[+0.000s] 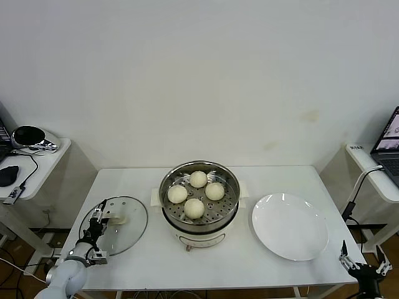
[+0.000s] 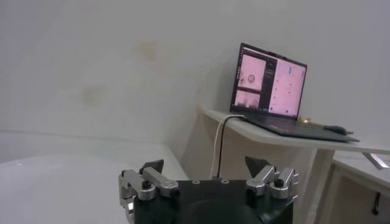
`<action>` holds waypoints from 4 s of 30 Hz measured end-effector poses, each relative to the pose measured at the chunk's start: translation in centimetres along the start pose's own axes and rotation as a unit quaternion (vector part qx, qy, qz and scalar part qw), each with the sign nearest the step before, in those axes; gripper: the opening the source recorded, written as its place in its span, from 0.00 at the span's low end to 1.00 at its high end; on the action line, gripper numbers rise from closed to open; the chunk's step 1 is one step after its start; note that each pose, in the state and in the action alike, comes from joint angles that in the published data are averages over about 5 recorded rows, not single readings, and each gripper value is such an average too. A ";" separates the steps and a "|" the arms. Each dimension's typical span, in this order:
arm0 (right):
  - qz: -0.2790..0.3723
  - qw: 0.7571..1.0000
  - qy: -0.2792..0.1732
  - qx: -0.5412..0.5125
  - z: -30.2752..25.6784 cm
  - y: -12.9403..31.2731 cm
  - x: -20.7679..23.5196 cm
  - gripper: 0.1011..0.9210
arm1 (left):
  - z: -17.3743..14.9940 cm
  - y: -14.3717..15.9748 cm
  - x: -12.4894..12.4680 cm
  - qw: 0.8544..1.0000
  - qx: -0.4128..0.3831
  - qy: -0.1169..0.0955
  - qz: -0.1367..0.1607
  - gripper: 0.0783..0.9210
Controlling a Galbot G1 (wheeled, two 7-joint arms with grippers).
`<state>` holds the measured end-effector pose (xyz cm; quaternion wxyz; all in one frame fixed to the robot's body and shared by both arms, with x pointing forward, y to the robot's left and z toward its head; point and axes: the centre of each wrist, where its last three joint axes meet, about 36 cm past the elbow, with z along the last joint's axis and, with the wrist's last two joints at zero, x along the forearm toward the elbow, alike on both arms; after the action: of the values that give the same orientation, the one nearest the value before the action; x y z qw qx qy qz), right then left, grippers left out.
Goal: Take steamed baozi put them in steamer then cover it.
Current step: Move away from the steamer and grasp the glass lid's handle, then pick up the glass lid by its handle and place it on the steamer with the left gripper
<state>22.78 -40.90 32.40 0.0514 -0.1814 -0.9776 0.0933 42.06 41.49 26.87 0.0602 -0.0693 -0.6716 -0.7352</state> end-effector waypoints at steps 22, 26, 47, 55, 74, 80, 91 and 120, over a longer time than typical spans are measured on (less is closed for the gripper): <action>-0.015 1.000 0.008 0.003 0.6 1.1 0.4 0.88 | -0.2 -1.0 0.1 1.000 0.031 0.001 -0.003 0.08; -0.019 1.000 0.008 0.005 0.8 1.5 0.6 0.88 | -0.2 -0.3 0.9 0.999 0.037 0.008 -0.015 0.08; -0.073 0.997 0.003 0.017 0.5 4.0 1.5 0.88 | -2.4 14.0 8.7 0.991 0.073 0.077 -0.078 0.08; -0.092 0.995 -0.003 0.027 -0.1 5.3 1.4 0.88 | -8.2 18.5 8.7 0.992 0.092 0.038 -0.081 0.08; -0.120 0.991 -0.003 0.057 -0.1 8.4 1.4 0.88 | -21.8 22.1 4.9 0.994 0.081 -0.027 -0.070 0.08; -0.124 0.990 0.001 0.065 0.2 8.8 1.5 0.88 | -25.2 22.6 3.5 0.994 0.072 -0.034 -0.075 0.08; -0.125 0.990 0.005 0.070 0.7 9.0 1.5 0.88 | -30.5 22.0 1.7 0.994 0.069 -0.050 -0.065 0.08; -0.130 0.989 0.010 0.074 1.3 9.3 1.9 0.88 | -33.9 20.1 0.6 0.996 0.061 -0.052 -0.047 0.08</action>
<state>24.09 -31.94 29.36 0.0858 -0.0495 -0.9827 0.1563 44.42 5.88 43.64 -0.0053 -0.0714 -0.7202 -0.6901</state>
